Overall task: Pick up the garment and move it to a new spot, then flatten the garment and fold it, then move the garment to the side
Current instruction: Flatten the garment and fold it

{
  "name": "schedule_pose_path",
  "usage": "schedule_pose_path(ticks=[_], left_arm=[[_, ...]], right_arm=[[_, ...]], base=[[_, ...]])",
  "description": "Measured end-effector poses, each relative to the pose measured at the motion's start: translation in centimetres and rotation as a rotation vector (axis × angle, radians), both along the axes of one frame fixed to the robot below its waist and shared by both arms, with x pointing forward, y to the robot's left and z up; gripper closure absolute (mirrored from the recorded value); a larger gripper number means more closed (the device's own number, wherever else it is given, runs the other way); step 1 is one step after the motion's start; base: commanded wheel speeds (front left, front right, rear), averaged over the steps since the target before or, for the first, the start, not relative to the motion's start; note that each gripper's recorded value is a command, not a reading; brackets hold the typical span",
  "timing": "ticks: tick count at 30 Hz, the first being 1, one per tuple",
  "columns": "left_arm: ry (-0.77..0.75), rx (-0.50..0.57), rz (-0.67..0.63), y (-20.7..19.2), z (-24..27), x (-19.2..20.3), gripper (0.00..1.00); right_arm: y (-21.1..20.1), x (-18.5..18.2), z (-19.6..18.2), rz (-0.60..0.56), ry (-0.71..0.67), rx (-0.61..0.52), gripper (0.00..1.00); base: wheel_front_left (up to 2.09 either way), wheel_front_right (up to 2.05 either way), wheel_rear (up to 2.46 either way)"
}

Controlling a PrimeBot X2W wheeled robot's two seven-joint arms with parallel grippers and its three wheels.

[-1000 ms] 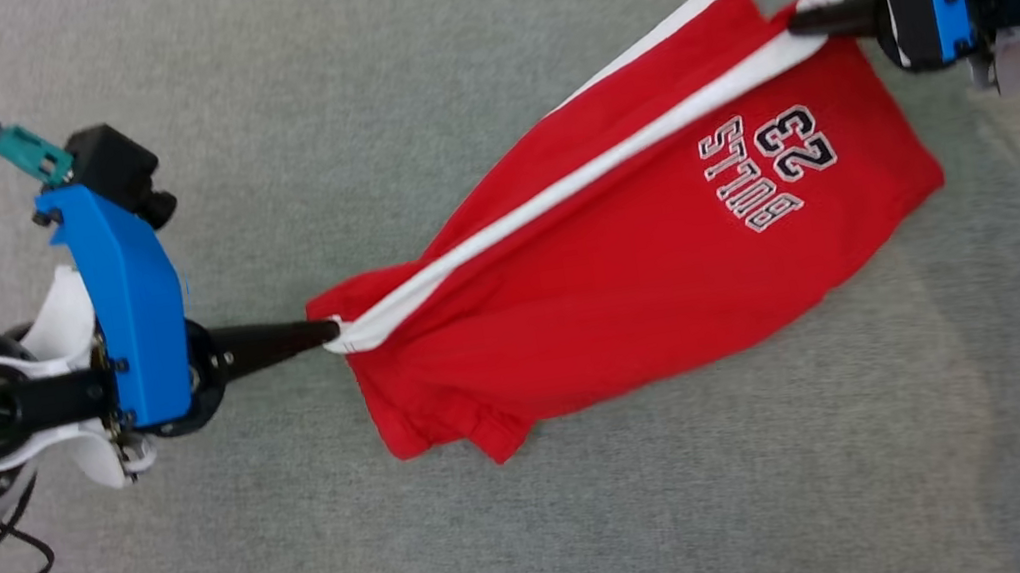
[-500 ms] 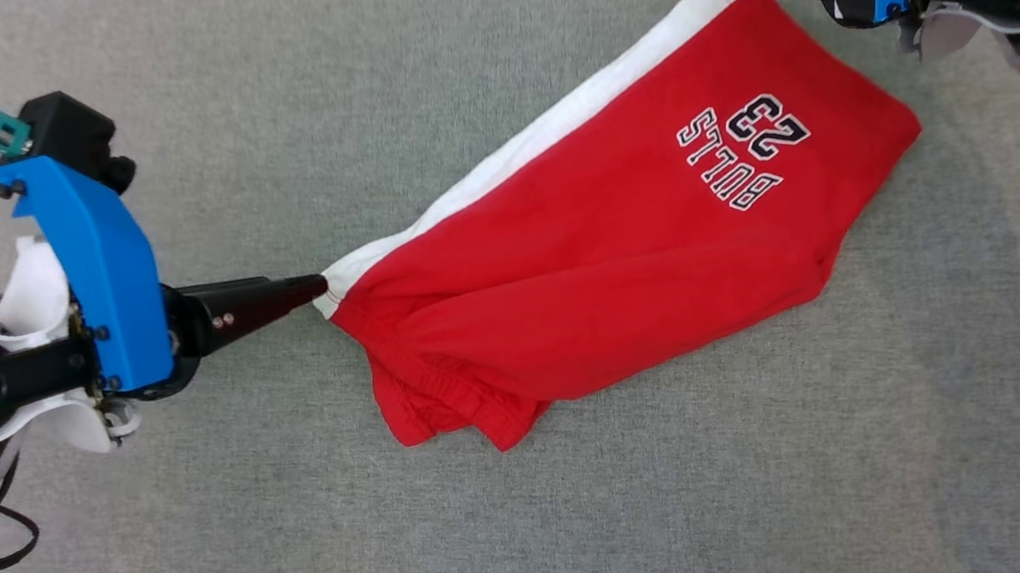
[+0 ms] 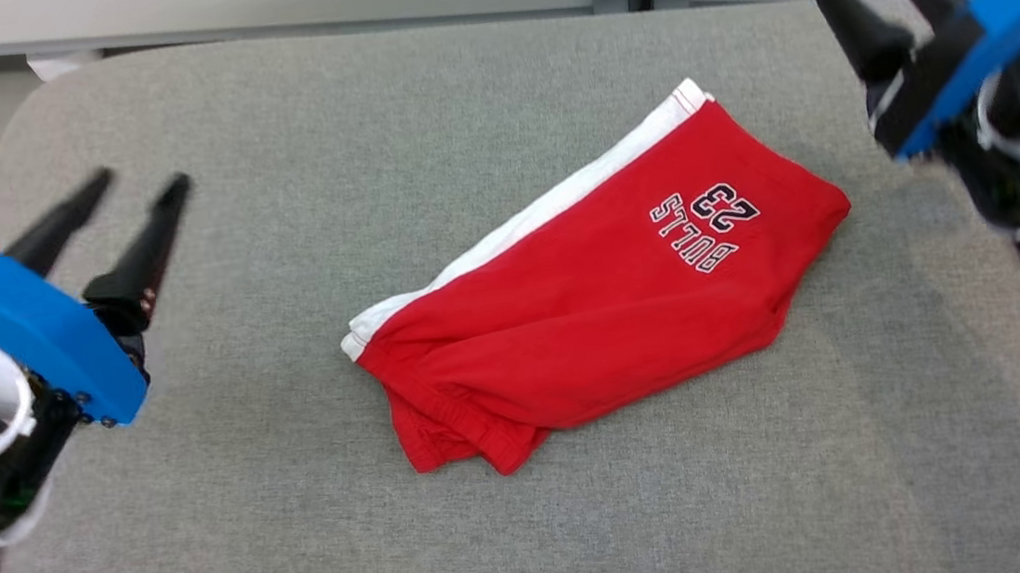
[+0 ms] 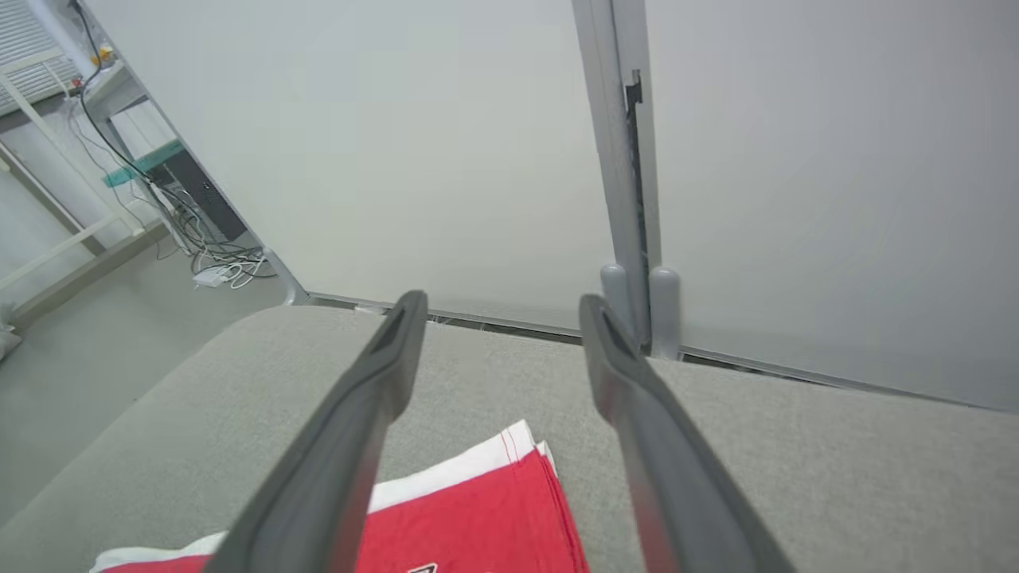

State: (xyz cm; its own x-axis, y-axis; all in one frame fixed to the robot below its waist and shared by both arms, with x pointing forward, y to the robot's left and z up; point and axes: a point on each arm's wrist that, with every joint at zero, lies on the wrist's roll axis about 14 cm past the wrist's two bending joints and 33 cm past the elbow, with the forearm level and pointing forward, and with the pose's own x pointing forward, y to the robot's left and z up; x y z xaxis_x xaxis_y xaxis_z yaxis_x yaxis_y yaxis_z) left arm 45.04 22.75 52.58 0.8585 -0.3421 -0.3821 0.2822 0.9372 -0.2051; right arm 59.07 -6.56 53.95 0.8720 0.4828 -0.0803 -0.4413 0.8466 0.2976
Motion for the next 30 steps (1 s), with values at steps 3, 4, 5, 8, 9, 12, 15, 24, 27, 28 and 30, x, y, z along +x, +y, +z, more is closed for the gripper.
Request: schedule_pose_path(ticks=[3,4,5,8,9,12,15,24,27,28,30], left_arm=[[-0.176,0.04,0.111,1.1,0.9,-0.3,0.0],[-0.2,0.04,0.141,1.2,0.5,-0.8,0.0],[-0.227,0.055,0.171,1.3,0.2,-1.4,0.0],[-0.283,0.043,0.265,1.5,0.0,-2.5,0.0],[-0.284,0.022,0.285,1.1,-0.3,-2.9,0.0],[-0.27,-0.023,0.332,0.6,-1.3,-4.4,0.0],[-0.273,-0.069,0.388,1.0,-1.7,-5.6,0.0],[-0.23,-0.114,0.498,2.4,-4.3,-9.3,0.0],[-0.222,-0.119,0.52,2.7,-4.9,-9.9,0.0],[-0.219,-0.118,0.525,2.8,-5.1,-10.0,0.0],[-0.21,-0.119,0.534,2.8,-5.5,-10.1,0.0]], right_arm=[[-1.4,-1.0,-2.5,-0.05,0.003,-0.043,0.0],[-1.4,-1.2,-3.3,-0.054,0.018,-0.061,0.0],[-1.2,-1.5,-4.2,-0.049,0.033,-0.079,0.0],[-0.7,-1.9,-6.6,-0.037,0.096,-0.134,0.0],[-0.7,-2.0,-7.5,-0.026,0.121,-0.172,0.0],[-0.5,-2.0,-9.9,0.002,0.201,-0.27,0.0],[0.6,-1.7,-11.3,0.045,0.288,-0.343,0.0],[1.1,-1.6,-15.1,0.116,0.532,-0.544,0.0],[1.1,-2.1,-16.2,0.128,0.623,-0.566,0.0],[1.1,-2.4,-16.7,0.133,0.654,-0.578,0.0],[0.7,-2.5,-17.2,0.14,0.7,-0.605,0.0]], base=[[0.0,0.0,0.0],[0.0,0.0,0.0],[0.0,0.0,0.0],[0.0,0.0,0.0],[0.0,0.0,0.0],[0.0,0.0,0.0],[0.0,0.0,0.0],[0.0,0.0,0.0],[0.0,0.0,0.0],[0.0,0.0,0.0],[0.0,0.0,0.0]])
